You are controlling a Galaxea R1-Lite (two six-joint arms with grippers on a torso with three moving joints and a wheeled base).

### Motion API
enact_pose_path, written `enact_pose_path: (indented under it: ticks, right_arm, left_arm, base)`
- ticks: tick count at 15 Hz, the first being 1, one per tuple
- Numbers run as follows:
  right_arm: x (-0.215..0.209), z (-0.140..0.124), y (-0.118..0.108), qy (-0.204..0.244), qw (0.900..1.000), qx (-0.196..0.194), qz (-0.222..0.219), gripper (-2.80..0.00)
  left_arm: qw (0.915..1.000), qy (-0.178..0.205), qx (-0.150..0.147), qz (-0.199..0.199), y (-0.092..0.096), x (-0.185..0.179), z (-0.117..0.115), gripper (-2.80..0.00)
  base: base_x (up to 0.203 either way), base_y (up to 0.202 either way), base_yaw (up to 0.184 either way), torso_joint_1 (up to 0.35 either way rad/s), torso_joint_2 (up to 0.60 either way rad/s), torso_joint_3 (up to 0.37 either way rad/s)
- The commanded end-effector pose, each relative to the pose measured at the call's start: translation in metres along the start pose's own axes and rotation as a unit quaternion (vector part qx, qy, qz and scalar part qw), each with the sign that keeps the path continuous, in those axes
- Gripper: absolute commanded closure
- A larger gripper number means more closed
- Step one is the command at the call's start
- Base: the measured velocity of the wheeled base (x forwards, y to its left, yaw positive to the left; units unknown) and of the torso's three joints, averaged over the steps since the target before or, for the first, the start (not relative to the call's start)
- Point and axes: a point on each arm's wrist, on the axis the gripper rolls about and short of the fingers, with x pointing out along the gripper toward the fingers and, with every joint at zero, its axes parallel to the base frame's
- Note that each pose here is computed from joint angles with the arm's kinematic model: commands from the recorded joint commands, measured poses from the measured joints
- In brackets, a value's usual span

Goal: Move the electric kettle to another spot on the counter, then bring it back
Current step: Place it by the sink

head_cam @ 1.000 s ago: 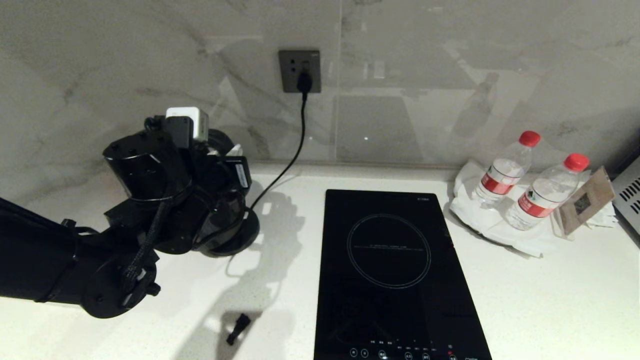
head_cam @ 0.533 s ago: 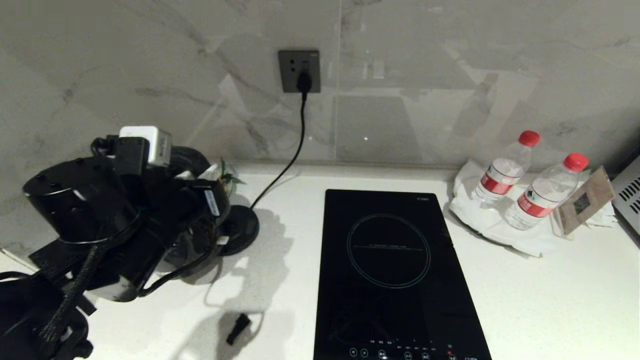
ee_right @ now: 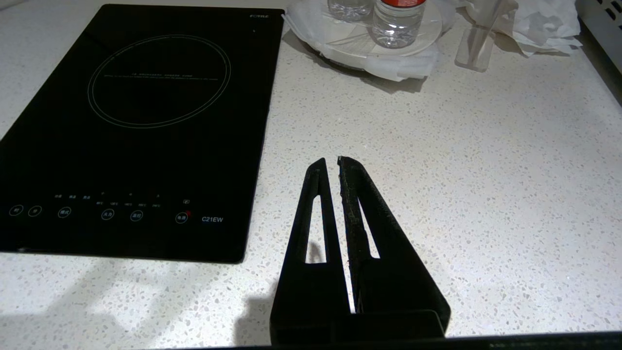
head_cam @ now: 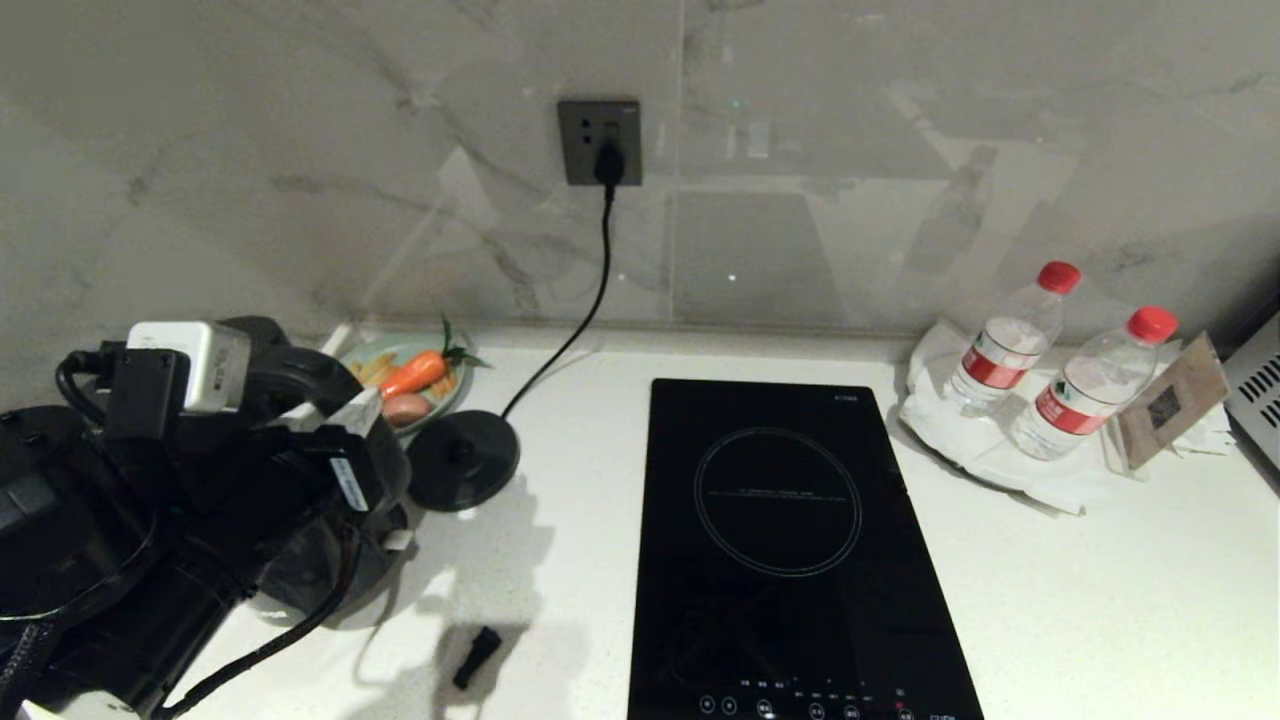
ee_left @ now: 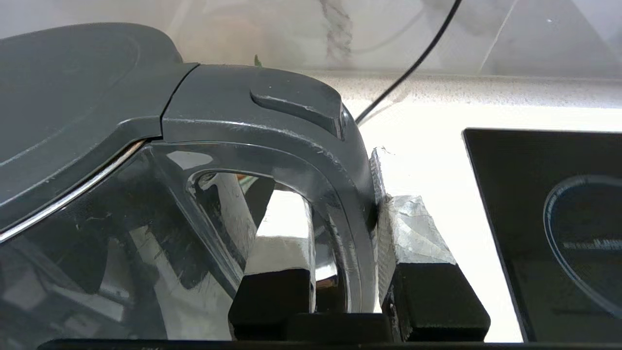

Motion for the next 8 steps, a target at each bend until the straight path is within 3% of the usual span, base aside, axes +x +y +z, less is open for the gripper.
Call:
enact_pose_path:
  ticks: [1,8]
  right_arm:
    - [0.0,0.0,0.0,0.0,1.0,0.0,0.0,0.0]
    - [0.0,-0.0002,0.0,0.001,1.0,0.0,-0.001,0.0]
  left_arm:
    - [1.0,-0.007,-0.004,0.002,0.0064,-0.0136,0.0008,0.0]
    - [0.9998,0.001,-0.01,-0.018,0.0083,-0.0185,-0.0038,0.0]
  base:
    - [0.0,0.0,0.0,0.0,0.0,0.0]
    - [0.0,0.0,0.0,0.0,0.0,0.0]
